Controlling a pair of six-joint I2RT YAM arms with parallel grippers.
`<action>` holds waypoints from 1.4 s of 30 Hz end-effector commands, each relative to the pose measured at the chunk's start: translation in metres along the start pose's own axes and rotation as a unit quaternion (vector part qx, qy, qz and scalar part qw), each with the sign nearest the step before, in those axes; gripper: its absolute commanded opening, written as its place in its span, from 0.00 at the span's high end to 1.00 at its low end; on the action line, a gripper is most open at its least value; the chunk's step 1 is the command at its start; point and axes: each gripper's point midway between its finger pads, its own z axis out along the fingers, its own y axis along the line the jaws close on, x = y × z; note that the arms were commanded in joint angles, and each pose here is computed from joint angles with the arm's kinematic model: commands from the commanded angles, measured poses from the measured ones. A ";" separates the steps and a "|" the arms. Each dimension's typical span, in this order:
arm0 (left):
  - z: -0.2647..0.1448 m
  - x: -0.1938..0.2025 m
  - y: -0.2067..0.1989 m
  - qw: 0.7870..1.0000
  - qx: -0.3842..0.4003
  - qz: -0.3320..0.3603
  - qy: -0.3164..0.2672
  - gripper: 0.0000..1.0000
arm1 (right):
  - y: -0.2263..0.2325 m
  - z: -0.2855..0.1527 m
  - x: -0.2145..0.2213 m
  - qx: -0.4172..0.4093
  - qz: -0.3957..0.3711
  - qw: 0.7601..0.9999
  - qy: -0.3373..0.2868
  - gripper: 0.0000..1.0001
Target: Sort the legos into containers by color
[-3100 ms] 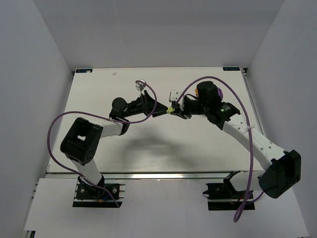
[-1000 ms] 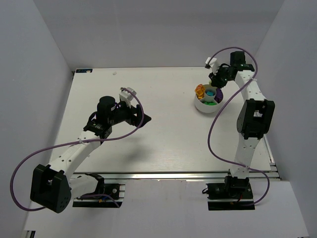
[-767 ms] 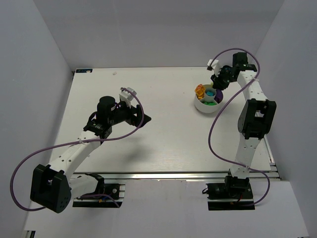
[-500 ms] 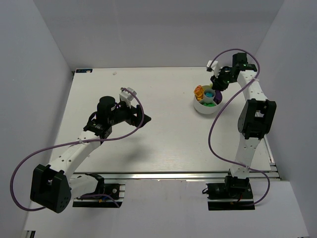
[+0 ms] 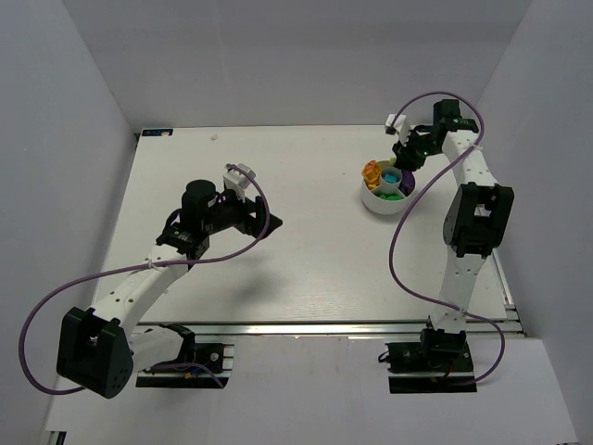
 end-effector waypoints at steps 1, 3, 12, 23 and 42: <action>-0.005 -0.004 0.000 1.000 -0.005 0.011 -0.007 0.02 | 0.001 -0.002 -0.009 -0.011 0.003 1.000 -0.018 0.76; -0.004 -0.003 0.000 1.000 -0.005 0.009 -0.005 0.02 | 0.002 -0.002 -0.009 -0.013 0.005 1.000 -0.019 0.72; -0.004 -0.003 0.000 1.000 -0.005 0.011 -0.005 0.02 | 0.000 -0.003 -0.014 -0.008 0.006 1.000 -0.025 0.51; -0.005 -0.003 0.001 1.000 -0.007 0.012 -0.006 0.02 | -0.023 -0.021 -0.032 0.048 0.015 0.998 -0.039 0.46; -0.004 0.004 0.011 0.999 -0.031 0.012 0.006 0.02 | 0.112 -0.126 -0.141 0.009 0.289 0.925 -0.248 0.11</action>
